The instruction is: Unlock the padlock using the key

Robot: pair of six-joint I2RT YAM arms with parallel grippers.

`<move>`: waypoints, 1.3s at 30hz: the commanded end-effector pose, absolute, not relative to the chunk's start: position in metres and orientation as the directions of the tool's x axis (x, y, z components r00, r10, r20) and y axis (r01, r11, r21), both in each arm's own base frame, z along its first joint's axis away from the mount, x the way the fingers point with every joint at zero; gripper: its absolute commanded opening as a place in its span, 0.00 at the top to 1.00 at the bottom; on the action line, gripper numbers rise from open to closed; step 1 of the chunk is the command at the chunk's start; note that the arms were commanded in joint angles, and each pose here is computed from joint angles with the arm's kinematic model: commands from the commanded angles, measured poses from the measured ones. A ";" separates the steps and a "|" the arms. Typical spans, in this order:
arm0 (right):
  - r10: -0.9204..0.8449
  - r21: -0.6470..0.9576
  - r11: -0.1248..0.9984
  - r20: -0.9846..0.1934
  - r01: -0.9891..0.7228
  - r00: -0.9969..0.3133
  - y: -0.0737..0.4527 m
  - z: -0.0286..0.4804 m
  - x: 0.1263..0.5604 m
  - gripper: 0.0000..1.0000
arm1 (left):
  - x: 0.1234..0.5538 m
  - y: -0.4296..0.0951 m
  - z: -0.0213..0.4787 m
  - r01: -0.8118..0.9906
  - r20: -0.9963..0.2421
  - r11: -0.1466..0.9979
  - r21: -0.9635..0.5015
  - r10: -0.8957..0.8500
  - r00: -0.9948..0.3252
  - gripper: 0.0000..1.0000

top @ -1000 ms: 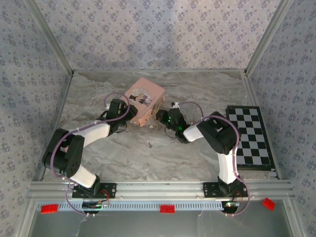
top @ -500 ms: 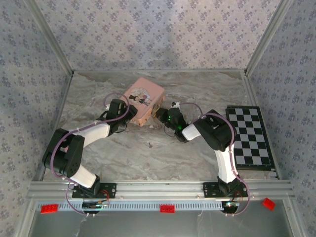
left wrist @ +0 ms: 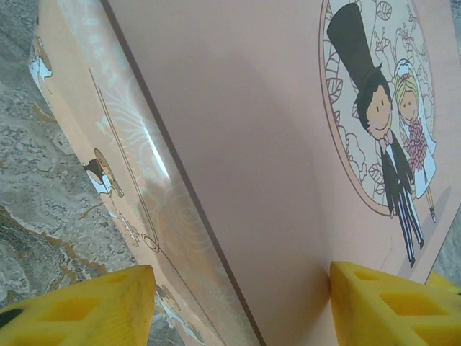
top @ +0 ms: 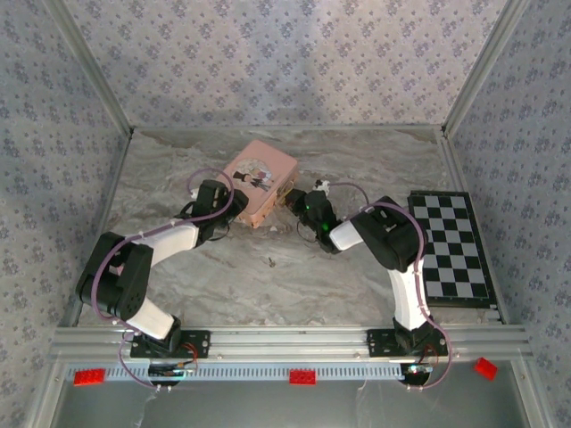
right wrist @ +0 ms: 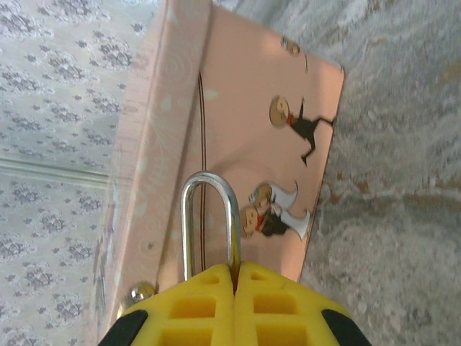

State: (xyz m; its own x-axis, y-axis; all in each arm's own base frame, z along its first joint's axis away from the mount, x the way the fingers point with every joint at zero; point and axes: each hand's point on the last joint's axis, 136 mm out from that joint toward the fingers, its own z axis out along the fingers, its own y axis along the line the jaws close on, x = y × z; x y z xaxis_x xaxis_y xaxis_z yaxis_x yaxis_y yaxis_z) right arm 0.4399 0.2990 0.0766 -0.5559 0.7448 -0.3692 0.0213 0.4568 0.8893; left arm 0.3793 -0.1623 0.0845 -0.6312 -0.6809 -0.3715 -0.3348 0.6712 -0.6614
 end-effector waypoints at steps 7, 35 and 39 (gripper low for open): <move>0.747 0.869 0.494 -0.442 -0.031 -0.496 0.274 0.110 0.451 1.00 | 0.349 -0.157 0.055 -0.301 -0.389 0.718 -0.627 -0.624 -0.678 0.30; 0.364 0.791 0.590 -0.440 -0.162 -0.821 0.309 0.066 0.285 1.00 | 0.256 -0.128 0.153 0.186 -0.686 0.705 -0.684 -0.536 -0.492 0.00; 0.350 0.787 0.601 -0.414 -0.138 -0.840 0.309 0.049 0.278 1.00 | 0.257 -0.128 0.151 0.177 -0.684 0.708 -0.684 -0.537 -0.494 0.00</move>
State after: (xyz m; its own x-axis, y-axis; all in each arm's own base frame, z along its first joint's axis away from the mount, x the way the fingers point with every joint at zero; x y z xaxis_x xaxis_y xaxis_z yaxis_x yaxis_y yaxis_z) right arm 0.2852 0.3059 0.0549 -0.8277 0.3534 -0.4359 -0.1412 0.6207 0.7712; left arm 0.2561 -0.1298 0.1499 -0.5014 -0.5291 -0.6846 0.1889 0.7052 -0.6834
